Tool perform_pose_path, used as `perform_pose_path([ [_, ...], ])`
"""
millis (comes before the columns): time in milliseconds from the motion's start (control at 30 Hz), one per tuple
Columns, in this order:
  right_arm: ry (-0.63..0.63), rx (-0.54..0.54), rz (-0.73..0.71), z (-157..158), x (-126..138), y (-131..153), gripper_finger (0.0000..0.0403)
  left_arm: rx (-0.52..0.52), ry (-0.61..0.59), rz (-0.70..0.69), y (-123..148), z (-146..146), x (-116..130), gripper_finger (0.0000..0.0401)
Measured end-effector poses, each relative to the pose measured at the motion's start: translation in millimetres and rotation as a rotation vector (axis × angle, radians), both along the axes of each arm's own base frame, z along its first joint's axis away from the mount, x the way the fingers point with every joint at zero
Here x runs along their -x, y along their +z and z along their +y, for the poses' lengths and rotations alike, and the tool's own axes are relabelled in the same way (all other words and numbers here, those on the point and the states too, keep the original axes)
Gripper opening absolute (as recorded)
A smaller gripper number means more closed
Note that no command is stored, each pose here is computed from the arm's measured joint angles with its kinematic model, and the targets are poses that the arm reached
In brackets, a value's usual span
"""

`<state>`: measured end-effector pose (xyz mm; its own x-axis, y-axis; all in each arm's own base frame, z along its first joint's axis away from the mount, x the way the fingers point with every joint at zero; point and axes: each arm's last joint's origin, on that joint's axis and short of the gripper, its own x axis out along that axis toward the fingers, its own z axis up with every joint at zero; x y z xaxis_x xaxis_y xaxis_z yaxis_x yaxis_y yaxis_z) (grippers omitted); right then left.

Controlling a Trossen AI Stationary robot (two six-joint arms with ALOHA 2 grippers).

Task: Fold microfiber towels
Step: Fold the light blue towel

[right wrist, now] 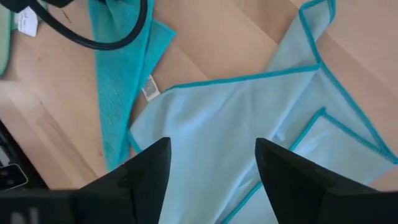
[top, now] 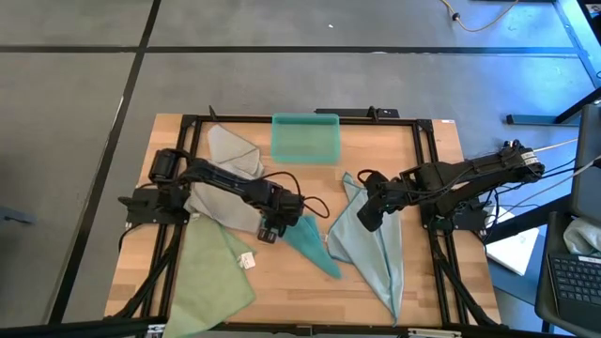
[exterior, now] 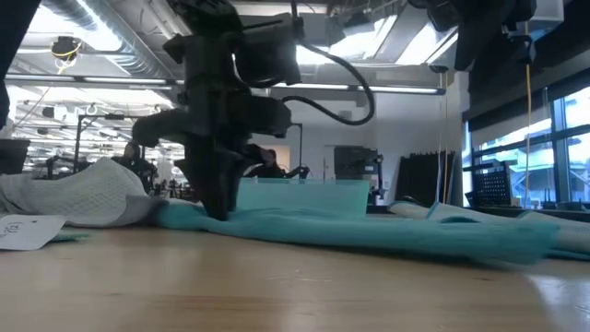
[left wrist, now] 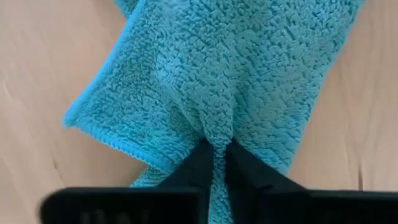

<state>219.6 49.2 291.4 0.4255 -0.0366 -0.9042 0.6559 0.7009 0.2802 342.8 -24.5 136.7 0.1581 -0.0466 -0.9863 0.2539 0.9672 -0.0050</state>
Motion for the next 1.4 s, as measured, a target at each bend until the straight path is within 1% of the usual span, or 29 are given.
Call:
perform_pose_path([
  [100,0.016,0.012,0.001,-1,0,0,0.0236,-0.023,0.021,0.031,7,1,7,0.0006],
  [200,0.015,0.026,-0.001,-1,0,0,0.0236,-0.038,0.059,0.109,20,3,23,0.0003],
  [267,0.008,0.044,-0.004,-1,0,0,0.0236,-0.039,0.096,0.082,42,4,31,0.0002],
  [367,0.016,0.080,-0.009,-2,0,0,0.0236,-0.053,0.159,0.040,79,6,53,0.0001],
  [467,0.012,0.139,-0.018,-4,-1,1,0.0236,-0.115,0.233,-0.001,115,10,82,0.0001],
  [567,0.000,0.189,-0.026,-5,-1,1,0.0236,-0.208,0.302,0.057,137,19,115,0.0000],
  [667,-0.022,0.223,-0.032,-8,-1,1,0.0236,-0.287,0.367,0.120,151,29,145,0.0000],
  [733,-0.033,0.230,-0.033,-9,-1,1,0.0236,-0.290,0.410,0.118,154,35,157,0.0000],
  [833,-0.038,0.231,-0.030,-12,-2,1,0.0236,-0.286,0.486,0.121,152,43,169,0.0000],
  [933,-0.019,0.201,-0.020,-13,-2,1,0.0236,-0.289,0.579,0.170,145,49,176,0.0003],
  [1000,-0.002,0.145,-0.014,-13,-3,1,0.0236,-0.288,0.638,0.192,144,52,179,0.0015],
  [1100,0.035,0.069,-0.030,-10,-5,1,0.0236,-0.273,0.653,0.180,146,53,178,0.0041],
  [1133,0.044,0.054,-0.040,-10,-6,2,0.0236,-0.266,0.653,0.156,149,53,176,0.0050],
  [1200,0.077,0.036,-0.066,-6,-8,3,0.0236,-0.228,0.650,0.065,157,52,168,0.0065],
  [1267,0.125,0.045,-0.118,-1,-12,5,0.0236,-0.169,0.643,-0.050,167,49,158,0.0076],
  [1333,0.203,0.076,-0.204,7,-18,9,0.0236,-0.108,0.628,-0.198,178,46,146,0.0082],
  [1400,0.277,0.116,-0.257,16,-25,9,0.0236,-0.052,0.607,-0.332,188,42,134,0.0084],
])
